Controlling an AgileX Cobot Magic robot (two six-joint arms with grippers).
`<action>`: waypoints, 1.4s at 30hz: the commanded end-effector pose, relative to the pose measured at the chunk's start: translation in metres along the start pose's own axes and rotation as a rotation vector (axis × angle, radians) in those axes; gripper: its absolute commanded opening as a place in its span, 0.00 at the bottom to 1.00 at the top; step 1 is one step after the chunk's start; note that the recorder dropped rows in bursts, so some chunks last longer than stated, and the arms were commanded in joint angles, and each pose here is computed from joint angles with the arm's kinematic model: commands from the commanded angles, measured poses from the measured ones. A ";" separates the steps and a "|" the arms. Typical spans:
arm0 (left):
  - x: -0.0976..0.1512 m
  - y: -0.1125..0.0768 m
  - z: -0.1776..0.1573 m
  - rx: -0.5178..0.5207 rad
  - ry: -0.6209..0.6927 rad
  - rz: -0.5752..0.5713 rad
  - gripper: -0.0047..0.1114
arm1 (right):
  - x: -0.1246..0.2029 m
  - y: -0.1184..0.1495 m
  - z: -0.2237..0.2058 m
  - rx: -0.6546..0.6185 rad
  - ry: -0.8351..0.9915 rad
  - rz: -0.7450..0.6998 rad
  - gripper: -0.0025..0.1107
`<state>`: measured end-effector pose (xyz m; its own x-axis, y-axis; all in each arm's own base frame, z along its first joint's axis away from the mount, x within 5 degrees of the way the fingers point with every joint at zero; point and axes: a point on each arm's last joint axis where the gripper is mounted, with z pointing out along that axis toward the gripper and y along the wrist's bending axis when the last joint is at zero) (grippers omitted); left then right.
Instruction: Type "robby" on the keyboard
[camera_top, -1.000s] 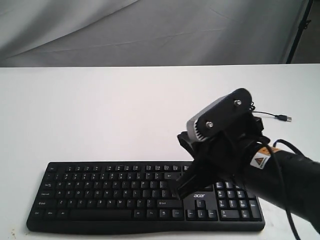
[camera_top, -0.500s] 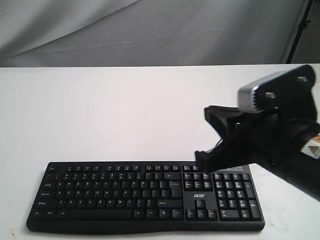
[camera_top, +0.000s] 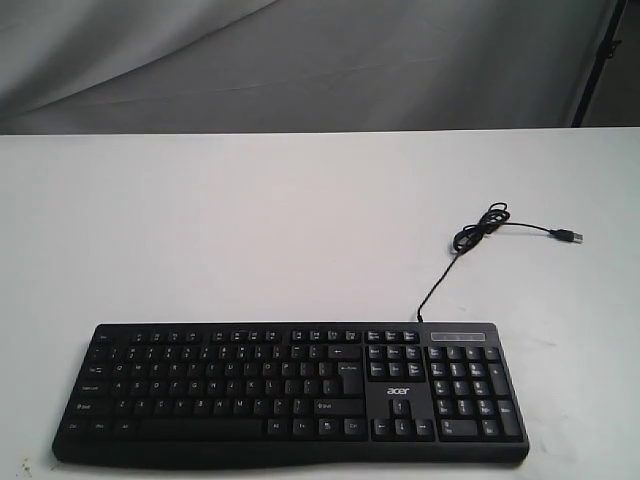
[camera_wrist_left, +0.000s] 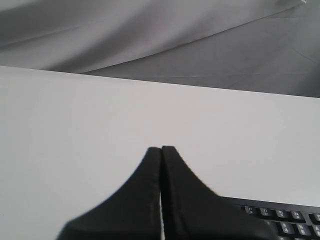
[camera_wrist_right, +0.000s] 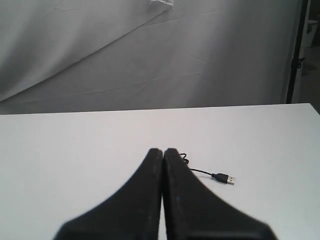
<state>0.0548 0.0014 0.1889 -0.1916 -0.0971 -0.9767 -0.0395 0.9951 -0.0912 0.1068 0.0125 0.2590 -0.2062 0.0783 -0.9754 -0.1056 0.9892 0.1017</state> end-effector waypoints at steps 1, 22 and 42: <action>0.001 0.000 0.000 0.006 -0.001 -0.013 0.04 | 0.001 -0.002 -0.002 0.014 0.000 -0.018 0.02; 0.001 0.000 0.000 0.006 -0.001 -0.013 0.04 | 0.067 -0.014 -0.018 0.100 -0.033 0.023 0.02; 0.001 0.000 0.000 0.006 -0.001 -0.013 0.04 | 0.084 -0.014 -0.035 0.113 0.064 -0.060 0.02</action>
<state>0.0548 0.0014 0.1889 -0.1916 -0.0971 -0.9767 -0.0395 0.9951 -0.0912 0.0586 0.0020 0.1839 -0.2650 0.0311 -0.9638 -0.0216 0.9990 0.0382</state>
